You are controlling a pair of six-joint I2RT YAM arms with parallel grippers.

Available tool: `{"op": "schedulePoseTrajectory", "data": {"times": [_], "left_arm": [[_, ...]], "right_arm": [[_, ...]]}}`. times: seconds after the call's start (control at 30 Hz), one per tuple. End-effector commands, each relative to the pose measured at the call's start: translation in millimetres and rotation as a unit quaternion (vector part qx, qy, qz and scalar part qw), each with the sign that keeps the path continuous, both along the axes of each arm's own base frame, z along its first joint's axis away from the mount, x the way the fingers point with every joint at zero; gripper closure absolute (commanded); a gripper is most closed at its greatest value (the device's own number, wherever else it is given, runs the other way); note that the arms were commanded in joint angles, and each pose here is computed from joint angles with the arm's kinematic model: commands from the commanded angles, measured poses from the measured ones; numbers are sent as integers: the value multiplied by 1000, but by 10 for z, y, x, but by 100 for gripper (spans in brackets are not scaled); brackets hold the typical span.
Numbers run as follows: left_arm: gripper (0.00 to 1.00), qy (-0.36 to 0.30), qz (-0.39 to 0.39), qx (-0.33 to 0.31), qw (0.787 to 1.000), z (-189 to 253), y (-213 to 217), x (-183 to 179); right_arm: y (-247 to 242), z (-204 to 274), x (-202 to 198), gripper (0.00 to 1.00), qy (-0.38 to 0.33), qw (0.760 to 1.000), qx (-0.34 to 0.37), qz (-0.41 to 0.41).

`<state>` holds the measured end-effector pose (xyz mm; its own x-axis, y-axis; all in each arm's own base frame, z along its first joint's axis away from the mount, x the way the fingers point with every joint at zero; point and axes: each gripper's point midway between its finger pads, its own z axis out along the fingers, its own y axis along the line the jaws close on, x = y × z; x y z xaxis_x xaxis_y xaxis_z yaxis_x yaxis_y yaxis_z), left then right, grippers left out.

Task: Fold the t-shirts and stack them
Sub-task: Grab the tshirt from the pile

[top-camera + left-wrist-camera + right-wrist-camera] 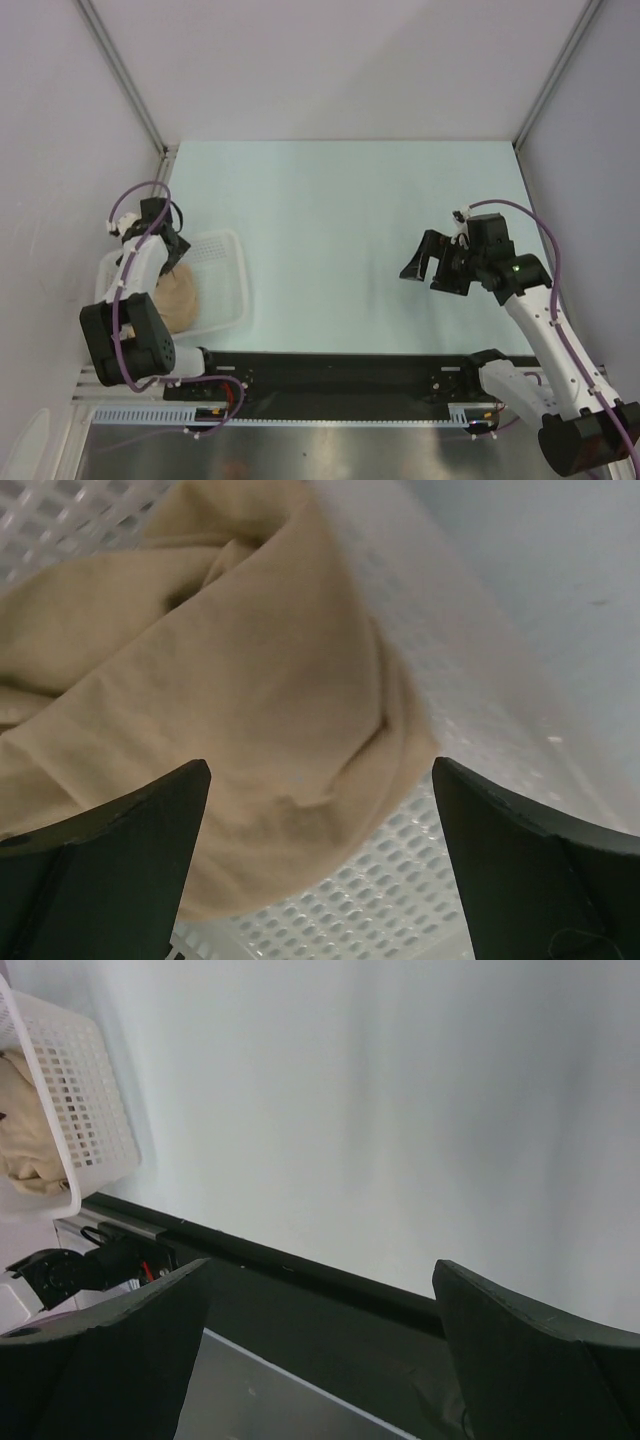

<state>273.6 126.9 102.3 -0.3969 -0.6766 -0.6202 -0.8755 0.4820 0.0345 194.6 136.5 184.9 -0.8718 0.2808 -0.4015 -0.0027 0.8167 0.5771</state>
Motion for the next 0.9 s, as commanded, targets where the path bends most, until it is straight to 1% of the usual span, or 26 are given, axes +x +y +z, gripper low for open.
{"op": "schedulePoseTrajectory", "data": {"times": [0.0, 0.03, 0.13, 0.17, 0.2, 0.27, 0.3, 0.33, 0.37, 0.43, 0.47, 0.5, 0.53, 0.57, 0.63, 0.73, 0.77, 0.8, 0.83, 0.87], "left_arm": [[0, 50, 89, -5, 995, -232, 116, -468], [0, 44, 118, -15, 992, -274, 126, -520], [0, 37, 161, -45, 985, -421, 165, -654], [2, 39, 173, -47, 983, -439, 179, -689], [2, 54, 186, -47, 980, -474, 174, -772], [3, 50, 192, -51, 979, -537, 163, -785], [7, 48, 192, -53, 979, -617, 165, -802], [15, 47, 185, -65, 980, -672, 137, -795], [35, 46, 182, -71, 980, -709, 133, -798], [53, 40, 170, -80, 981, -717, 144, -774], [72, 35, 157, -83, 983, -681, 140, -734], [83, 27, 145, -77, 986, -597, 164, -683], [100, 6, 146, -70, 987, -463, 182, -655], [100, -4, 143, -71, 987, -374, 166, -643], [100, -70, 133, -65, 987, -10, 117, -514], [100, -157, 120, -67, 978, 521, -170, -413], [100, -174, 114, -72, 976, 645, -262, -387], [100, -207, 96, -91, 969, 846, -439, -295], [99, -237, 81, -99, 963, 1004, -527, -243], [100, -287, 46, -112, 950, 1263, -696, -152]], "right_arm": [[4, 99, 21, 0, -15, 1000, -6, 16], [16, 111, 27, 0, -17, 1000, -3, 17], [17, 116, 36, 0, -14, 1000, -3, 17], [15, 123, 43, 0, -15, 1000, -4, 17], [11, 119, 43, 0, -15, 1000, -4, 15], [15, 118, 39, 0, -12, 1000, -1, 14], [27, 126, 35, 0, -11, 1000, 2, 15], [33, 121, 23, 0, -7, 1000, 5, 15], [35, 121, 15, 0, -5, 1000, 6, 15], [31, 117, -10, 0, -1, 1000, 5, 15], [22, 119, -22, 0, 0, 1000, 5, 13], [21, 122, -25, 0, 1, 1000, 6, 12], [21, 119, -44, 0, 3, 1000, 7, 11], [30, 110, -58, 0, 6, 1000, 10, 11], [46, 92, -83, 0, 10, 1000, 17, 12], [52, 63, -115, 0, 23, 999, 15, 17], [58, 56, -115, 0, 27, 999, 14, 19], [55, 55, -124, 0, 27, 999, 10, 20], [50, 46, -133, 0, 29, 999, 6, 22], [58, 70, -123, 0, 26, 999, 6, 24]]}}
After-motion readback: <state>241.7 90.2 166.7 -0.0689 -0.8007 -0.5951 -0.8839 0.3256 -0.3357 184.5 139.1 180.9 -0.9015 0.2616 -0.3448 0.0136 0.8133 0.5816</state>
